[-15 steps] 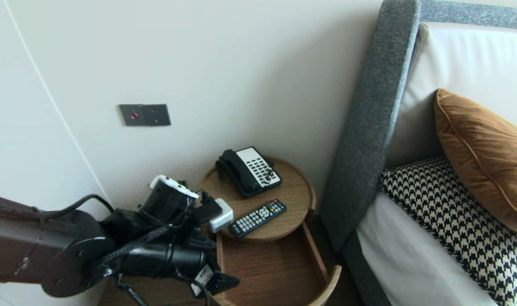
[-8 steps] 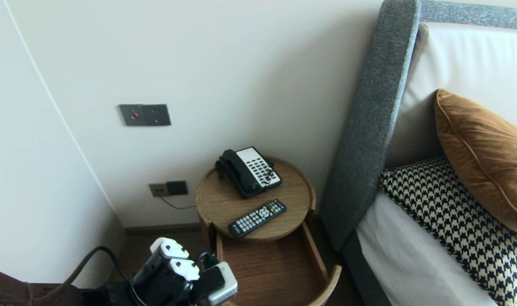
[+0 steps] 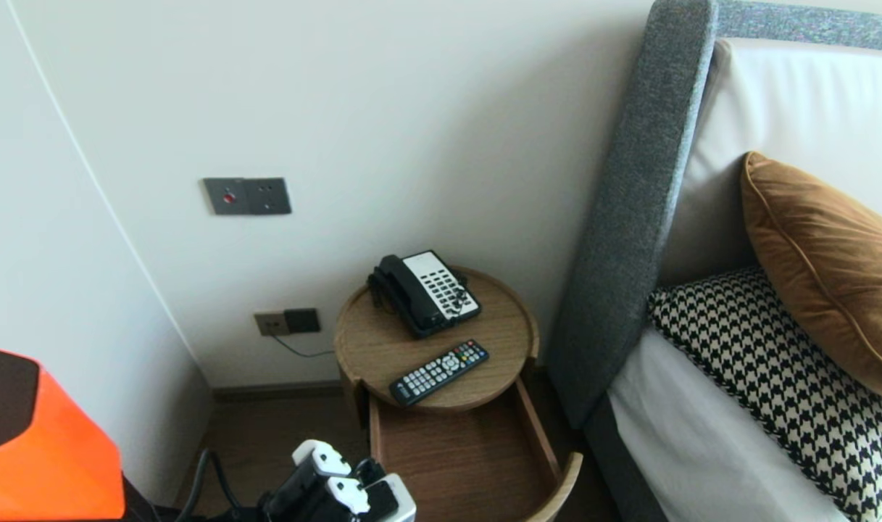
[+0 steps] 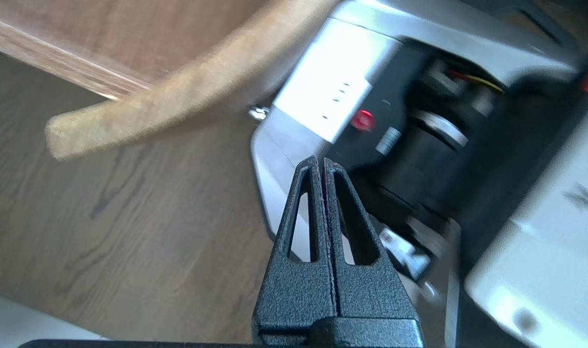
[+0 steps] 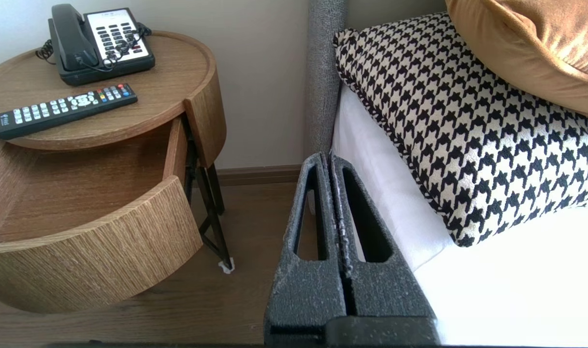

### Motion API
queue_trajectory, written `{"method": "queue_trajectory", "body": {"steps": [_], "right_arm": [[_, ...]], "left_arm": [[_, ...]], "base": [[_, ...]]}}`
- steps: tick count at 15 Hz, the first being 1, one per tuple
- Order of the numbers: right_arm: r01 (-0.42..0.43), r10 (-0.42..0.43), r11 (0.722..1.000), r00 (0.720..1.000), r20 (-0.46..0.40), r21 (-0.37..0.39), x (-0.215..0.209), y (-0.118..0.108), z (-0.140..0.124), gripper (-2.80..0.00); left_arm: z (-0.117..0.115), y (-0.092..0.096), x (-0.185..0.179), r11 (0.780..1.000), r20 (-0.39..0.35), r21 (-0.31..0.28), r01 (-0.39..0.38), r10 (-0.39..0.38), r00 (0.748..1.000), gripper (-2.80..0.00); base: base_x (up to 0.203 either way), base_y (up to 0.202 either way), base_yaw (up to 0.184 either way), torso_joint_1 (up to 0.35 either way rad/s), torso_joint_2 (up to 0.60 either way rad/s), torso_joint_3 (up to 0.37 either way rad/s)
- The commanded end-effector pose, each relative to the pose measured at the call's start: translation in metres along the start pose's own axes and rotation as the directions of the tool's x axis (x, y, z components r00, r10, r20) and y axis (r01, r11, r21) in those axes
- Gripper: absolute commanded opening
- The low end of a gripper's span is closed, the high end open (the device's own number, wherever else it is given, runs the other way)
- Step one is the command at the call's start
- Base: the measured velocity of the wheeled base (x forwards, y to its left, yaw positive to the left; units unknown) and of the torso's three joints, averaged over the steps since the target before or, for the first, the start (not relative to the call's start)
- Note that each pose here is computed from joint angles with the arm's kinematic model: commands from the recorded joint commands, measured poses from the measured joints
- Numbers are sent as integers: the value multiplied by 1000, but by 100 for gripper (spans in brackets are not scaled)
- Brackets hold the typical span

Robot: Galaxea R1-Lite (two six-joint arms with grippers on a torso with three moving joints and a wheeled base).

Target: Close the nightstand drawer

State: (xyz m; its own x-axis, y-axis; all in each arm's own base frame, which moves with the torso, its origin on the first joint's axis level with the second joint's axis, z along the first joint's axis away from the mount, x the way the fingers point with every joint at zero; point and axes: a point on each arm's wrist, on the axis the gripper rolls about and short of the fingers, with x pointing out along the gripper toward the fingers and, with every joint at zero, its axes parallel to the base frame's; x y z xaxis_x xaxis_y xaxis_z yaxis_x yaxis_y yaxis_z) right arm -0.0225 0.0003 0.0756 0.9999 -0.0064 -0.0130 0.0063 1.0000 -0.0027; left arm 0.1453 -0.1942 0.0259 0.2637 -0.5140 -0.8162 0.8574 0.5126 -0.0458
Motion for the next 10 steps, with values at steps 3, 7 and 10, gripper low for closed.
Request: {"method": "queue_trajectory", "body": {"steps": [3, 7, 10], "right_arm": [[0, 0, 1000, 1000, -1, 0, 0, 0, 0, -280], [0, 0, 1000, 1000, -1, 0, 0, 0, 0, -280], [0, 0, 1000, 1000, -1, 0, 0, 0, 0, -280]], "left_arm": [[4, 3, 27, 1000, -32, -13, -10, 9, 999, -280], [12, 6, 43, 1000, -15, -23, -14, 14, 1000, -280], [25, 12, 48, 999, 30, -32, -27, 28, 999, -280]], "base": [[0, 0, 0, 0, 0, 0], [0, 0, 0, 0, 0, 0], [0, 0, 0, 0, 0, 0]]}}
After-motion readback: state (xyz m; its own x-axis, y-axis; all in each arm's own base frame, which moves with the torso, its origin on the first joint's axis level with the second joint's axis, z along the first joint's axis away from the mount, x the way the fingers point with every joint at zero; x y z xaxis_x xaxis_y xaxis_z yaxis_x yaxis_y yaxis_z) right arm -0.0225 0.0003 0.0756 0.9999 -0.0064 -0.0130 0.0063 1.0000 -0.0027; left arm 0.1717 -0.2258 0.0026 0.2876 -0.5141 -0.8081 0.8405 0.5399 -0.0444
